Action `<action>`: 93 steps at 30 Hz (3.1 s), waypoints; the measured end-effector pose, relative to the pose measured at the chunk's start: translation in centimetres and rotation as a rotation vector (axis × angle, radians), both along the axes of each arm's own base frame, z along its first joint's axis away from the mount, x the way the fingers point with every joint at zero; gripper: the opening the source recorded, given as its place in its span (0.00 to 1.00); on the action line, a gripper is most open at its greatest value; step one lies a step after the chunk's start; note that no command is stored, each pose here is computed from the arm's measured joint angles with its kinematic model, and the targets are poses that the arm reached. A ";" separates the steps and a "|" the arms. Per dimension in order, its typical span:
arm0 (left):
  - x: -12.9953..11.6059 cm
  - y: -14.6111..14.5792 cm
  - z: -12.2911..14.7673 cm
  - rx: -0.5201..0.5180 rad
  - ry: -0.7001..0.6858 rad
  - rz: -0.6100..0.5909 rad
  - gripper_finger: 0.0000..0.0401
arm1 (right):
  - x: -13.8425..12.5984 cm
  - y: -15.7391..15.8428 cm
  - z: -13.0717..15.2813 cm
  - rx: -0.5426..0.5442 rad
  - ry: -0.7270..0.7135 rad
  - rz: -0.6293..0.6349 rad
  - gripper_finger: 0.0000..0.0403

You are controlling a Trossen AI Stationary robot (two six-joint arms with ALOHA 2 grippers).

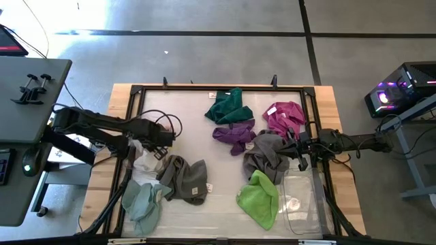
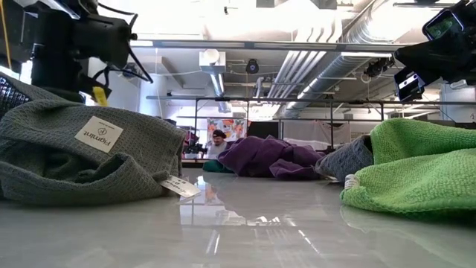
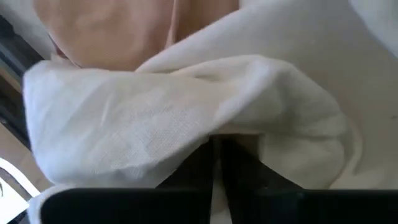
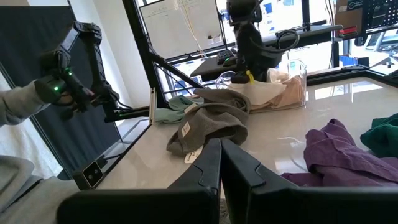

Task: Sort towels by color in basket
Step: Put the white towel into the left transparent bin, then put the purple towel into the right transparent bin

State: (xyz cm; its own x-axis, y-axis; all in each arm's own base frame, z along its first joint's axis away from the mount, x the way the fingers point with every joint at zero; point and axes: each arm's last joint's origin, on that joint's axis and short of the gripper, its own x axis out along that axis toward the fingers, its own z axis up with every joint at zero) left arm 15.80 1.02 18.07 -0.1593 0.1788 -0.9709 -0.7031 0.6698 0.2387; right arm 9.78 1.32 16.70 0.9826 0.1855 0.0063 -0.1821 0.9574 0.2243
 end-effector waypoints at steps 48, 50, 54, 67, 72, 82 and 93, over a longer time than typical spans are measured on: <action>1.0 1.8 7.1 0.178 -0.340 0.057 0.17 | 0.0 0.0 0.0 0.000 0.001 0.000 0.00; 1.6 1.5 8.9 0.200 -0.447 0.022 0.17 | 0.0 0.0 0.0 0.000 0.001 0.000 0.00; 3.5 0.0 10.7 0.330 -0.691 -0.167 0.18 | 0.0 0.0 0.0 0.000 0.001 0.000 0.00; 9.7 -5.5 5.4 0.486 -1.527 -0.793 0.18 | 0.0 0.0 0.0 0.000 0.001 0.000 0.00; 10.7 -5.9 2.6 0.425 -1.574 -0.780 0.18 | 0.0 -0.1 0.1 0.002 -0.009 -0.020 0.00; 11.4 -6.8 0.4 0.364 -1.503 -0.788 0.18 | 0.1 -1.3 2.0 0.103 -0.185 -0.447 0.00; 11.7 -5.3 1.1 0.434 -1.553 -0.720 0.18 | 2.9 -2.9 2.3 -0.007 0.258 -0.695 0.00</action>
State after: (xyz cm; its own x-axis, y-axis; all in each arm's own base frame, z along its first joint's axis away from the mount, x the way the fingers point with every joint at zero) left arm 27.48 -4.26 19.16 0.9986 0.0536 -0.0031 -0.0536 0.9959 -0.0734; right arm 12.71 -1.63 18.98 0.8435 -0.4809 -0.2392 0.5243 0.8340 0.1720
